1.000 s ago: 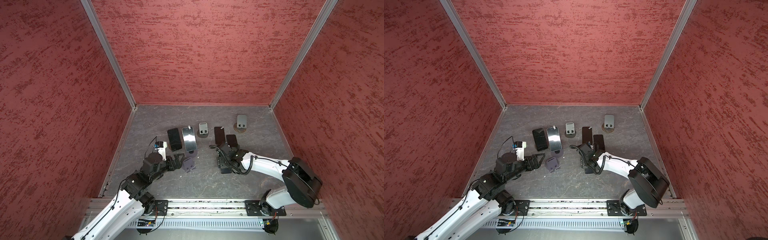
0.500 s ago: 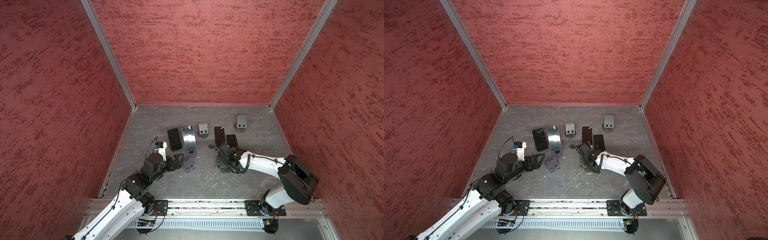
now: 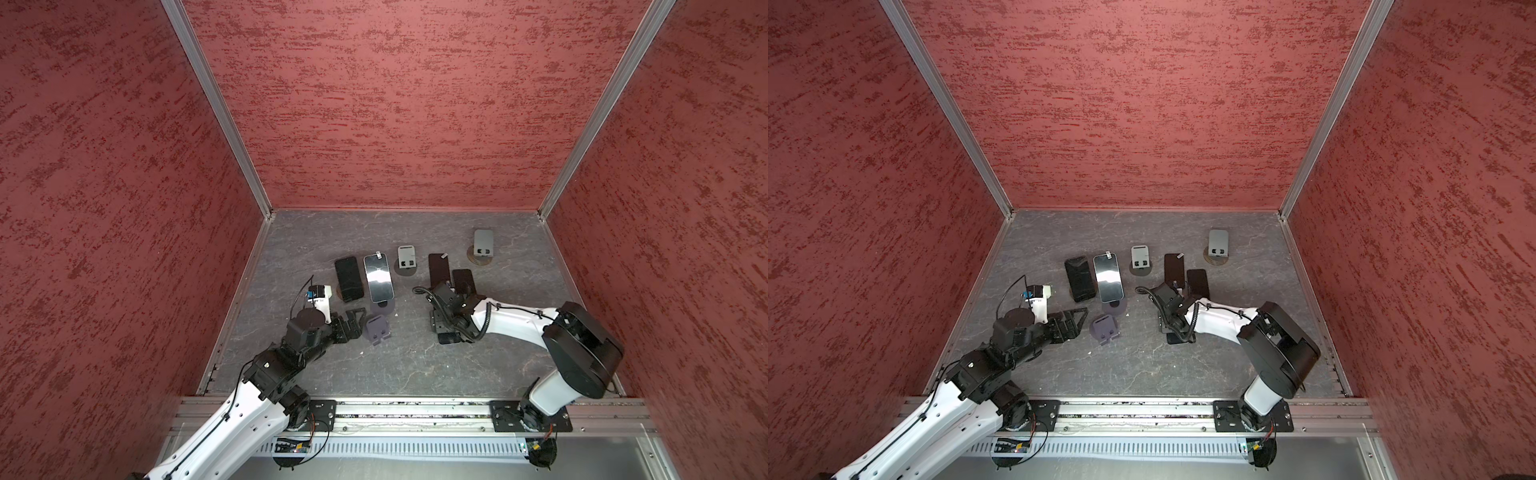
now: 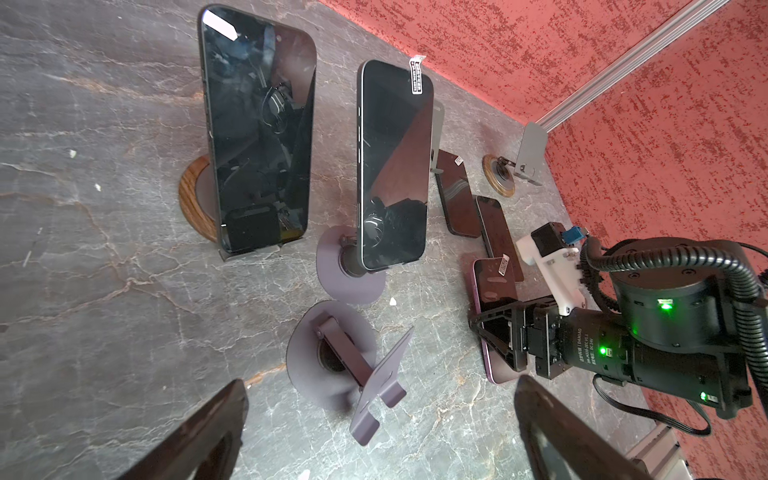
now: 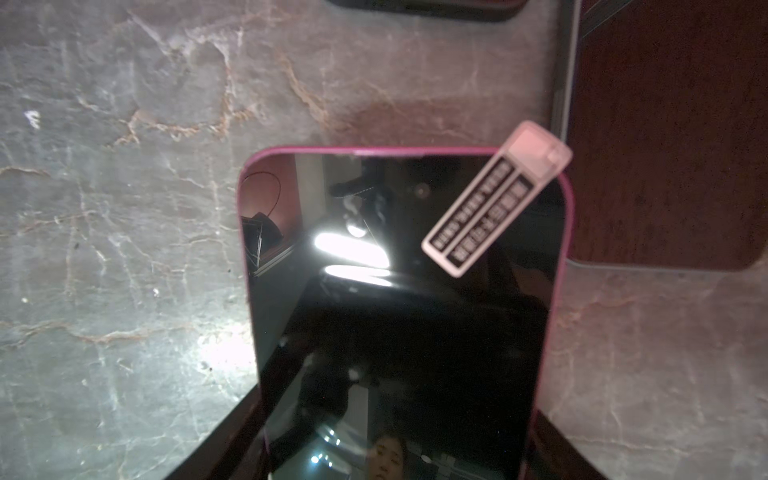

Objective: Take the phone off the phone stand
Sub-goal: 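Lower the pink-framed phone flat beside the dark phones, then open and raise the right gripper while the left arm swings forward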

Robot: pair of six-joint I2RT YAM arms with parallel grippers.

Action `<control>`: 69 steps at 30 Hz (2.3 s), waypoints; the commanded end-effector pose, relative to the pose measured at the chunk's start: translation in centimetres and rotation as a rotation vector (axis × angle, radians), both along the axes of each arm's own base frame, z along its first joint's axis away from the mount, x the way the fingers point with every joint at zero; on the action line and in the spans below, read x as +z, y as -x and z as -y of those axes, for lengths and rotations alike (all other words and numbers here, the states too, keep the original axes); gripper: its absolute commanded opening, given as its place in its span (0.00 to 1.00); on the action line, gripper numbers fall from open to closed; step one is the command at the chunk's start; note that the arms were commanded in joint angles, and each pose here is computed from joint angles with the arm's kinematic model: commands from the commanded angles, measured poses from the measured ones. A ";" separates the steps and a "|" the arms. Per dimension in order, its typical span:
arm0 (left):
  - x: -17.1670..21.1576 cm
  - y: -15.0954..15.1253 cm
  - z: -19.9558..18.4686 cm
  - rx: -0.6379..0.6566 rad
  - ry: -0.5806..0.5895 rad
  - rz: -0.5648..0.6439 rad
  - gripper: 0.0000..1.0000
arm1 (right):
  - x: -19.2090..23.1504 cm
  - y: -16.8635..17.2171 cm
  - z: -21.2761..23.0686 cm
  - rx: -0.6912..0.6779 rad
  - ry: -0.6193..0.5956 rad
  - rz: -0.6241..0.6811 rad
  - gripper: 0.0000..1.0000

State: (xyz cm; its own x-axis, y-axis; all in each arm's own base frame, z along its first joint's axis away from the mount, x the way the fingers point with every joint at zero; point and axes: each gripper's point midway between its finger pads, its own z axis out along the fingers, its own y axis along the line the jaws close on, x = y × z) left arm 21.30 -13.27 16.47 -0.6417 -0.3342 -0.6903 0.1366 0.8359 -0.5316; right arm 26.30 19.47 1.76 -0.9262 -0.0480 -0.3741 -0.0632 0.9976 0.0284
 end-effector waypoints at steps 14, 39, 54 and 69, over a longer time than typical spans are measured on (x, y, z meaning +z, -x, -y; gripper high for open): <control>-0.3 0.2 -0.4 0.004 -0.025 0.006 1.00 | -1.9 -0.5 0.8 -0.056 0.055 -0.019 0.70; -0.1 -0.2 -0.2 0.008 -0.028 0.015 1.00 | -3.0 0.6 1.8 -0.074 0.086 -0.059 0.77; -0.1 -0.4 0.1 -0.003 -0.036 0.004 0.99 | -3.3 0.8 2.2 -0.069 0.106 -0.064 0.80; -0.9 -0.3 0.0 0.035 -0.116 -0.059 1.00 | 1.9 -2.8 -0.4 -0.022 0.016 0.098 0.95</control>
State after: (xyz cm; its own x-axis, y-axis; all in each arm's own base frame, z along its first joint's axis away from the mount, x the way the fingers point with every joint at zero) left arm 21.34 -13.46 14.12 -0.6967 -0.2726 -0.6636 0.0834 0.8879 -0.4523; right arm 28.36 20.17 1.95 -0.9037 -0.0228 -0.4276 -0.0368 0.9990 0.0244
